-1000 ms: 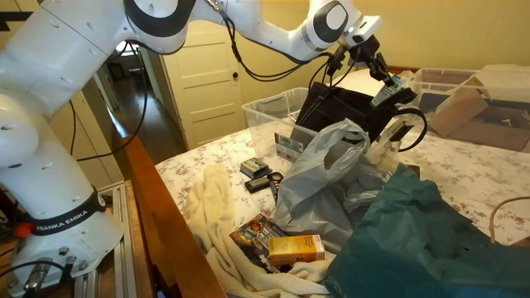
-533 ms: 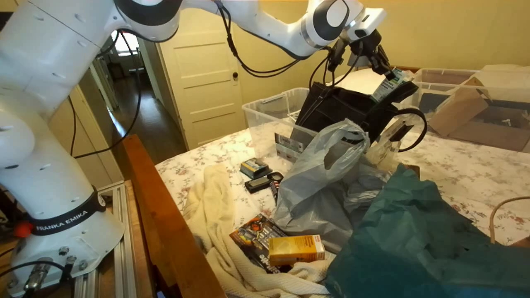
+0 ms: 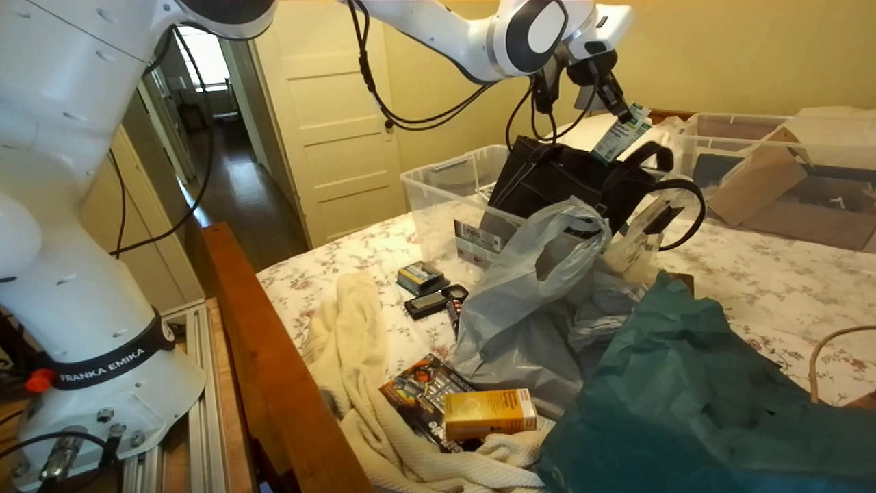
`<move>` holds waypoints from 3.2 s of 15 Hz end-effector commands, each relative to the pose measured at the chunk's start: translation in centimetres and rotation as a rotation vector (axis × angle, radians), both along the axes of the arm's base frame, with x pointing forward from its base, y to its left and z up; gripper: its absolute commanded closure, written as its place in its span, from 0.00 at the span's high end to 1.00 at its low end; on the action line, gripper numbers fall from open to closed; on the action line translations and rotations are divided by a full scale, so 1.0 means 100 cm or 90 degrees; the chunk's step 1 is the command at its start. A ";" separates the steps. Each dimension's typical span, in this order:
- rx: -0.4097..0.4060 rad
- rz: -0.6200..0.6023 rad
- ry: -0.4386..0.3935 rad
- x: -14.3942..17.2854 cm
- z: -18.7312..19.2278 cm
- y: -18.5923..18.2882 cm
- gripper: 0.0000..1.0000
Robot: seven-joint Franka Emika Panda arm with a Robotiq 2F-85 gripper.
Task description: Remove the white box from the front small pocket of the black bag and put it in the big pocket
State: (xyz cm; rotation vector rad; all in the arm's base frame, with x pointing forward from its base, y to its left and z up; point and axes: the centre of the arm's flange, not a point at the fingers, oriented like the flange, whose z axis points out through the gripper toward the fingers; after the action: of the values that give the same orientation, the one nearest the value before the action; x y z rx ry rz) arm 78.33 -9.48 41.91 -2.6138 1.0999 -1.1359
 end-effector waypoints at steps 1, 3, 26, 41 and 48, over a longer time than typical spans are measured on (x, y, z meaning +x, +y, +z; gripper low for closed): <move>0.019 0.069 0.037 -0.016 0.006 -0.003 0.01; 0.010 0.072 0.047 -0.016 0.005 -0.004 0.01; -0.088 -0.262 0.122 -0.016 -0.003 -0.043 0.01; -0.193 -0.285 0.174 0.045 -0.021 0.011 0.01; -0.266 -0.350 0.230 0.058 -0.035 0.022 0.22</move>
State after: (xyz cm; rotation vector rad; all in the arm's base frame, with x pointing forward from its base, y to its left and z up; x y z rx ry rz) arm 80.28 -7.89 38.57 -2.9747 1.8959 -1.0633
